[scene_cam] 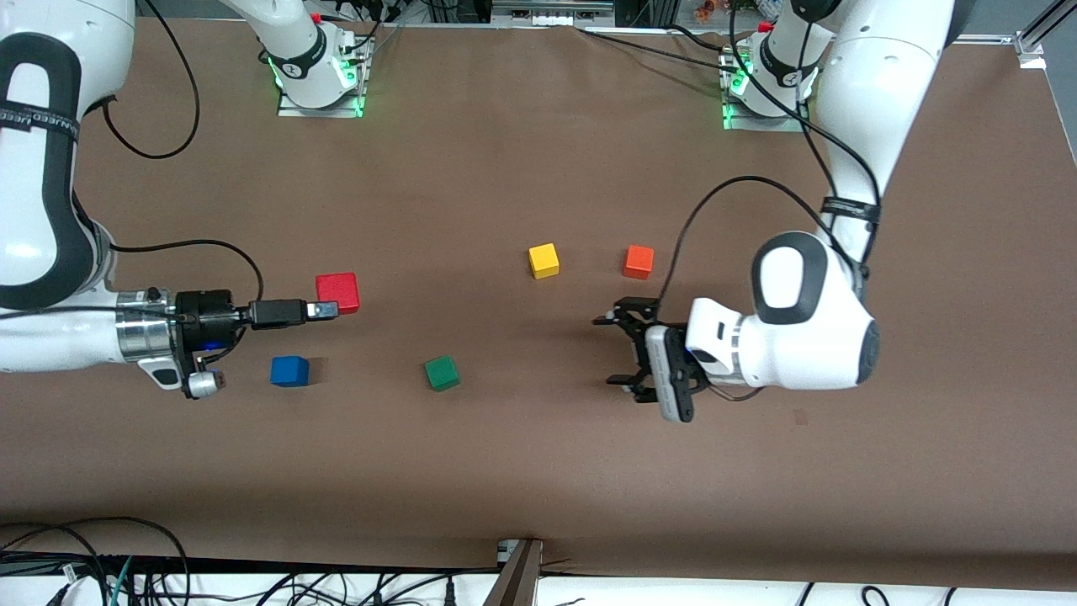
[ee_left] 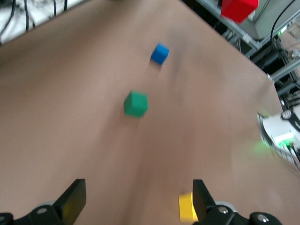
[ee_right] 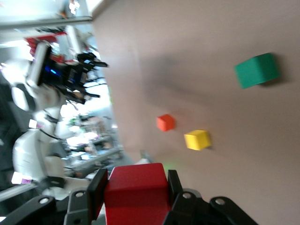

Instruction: Pass red block to right arm, stack on blue

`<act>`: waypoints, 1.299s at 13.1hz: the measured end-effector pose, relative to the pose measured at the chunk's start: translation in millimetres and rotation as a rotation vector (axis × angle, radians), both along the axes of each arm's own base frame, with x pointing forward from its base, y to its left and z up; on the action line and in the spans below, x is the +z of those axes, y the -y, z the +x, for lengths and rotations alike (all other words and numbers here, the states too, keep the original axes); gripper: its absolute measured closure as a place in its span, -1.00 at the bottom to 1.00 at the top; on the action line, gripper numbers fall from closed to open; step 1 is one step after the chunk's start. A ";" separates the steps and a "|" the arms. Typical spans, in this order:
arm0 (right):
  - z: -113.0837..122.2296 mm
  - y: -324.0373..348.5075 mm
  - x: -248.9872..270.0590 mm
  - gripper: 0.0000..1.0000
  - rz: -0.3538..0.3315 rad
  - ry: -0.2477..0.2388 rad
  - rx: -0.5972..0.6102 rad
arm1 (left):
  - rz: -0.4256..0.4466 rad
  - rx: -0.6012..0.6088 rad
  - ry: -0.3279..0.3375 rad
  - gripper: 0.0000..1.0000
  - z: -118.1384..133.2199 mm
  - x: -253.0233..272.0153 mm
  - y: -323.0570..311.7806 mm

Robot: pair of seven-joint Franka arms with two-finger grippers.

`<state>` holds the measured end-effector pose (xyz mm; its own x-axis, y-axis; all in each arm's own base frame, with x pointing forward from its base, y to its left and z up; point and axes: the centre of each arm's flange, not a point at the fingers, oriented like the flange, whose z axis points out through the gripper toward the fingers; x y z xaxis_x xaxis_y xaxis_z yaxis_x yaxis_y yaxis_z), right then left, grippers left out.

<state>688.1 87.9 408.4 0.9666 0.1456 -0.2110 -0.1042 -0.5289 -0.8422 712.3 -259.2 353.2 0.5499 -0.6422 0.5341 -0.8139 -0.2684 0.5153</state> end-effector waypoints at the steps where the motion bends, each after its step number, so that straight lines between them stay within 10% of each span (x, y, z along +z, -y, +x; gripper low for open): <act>1: -1.9 10.2 -1.0 -0.13 -0.063 0.029 0.027 | 0.048 -0.011 -0.033 -1.00 1.1 -5.1 -22.0; 8: 7.9 53.9 8.4 -0.13 -0.588 0.243 0.098 | 0.473 -0.067 -0.103 -1.00 -2.6 10.5 -158.6; 12: 15.1 58.4 -10.7 -0.13 -0.727 0.319 0.090 | 0.762 -0.017 0.029 -1.00 -26.4 130.4 -232.9; 17: 17.2 52.3 -50.9 -0.13 -0.820 0.396 0.058 | 0.791 0.181 0.101 -1.00 -72.1 219.5 -339.1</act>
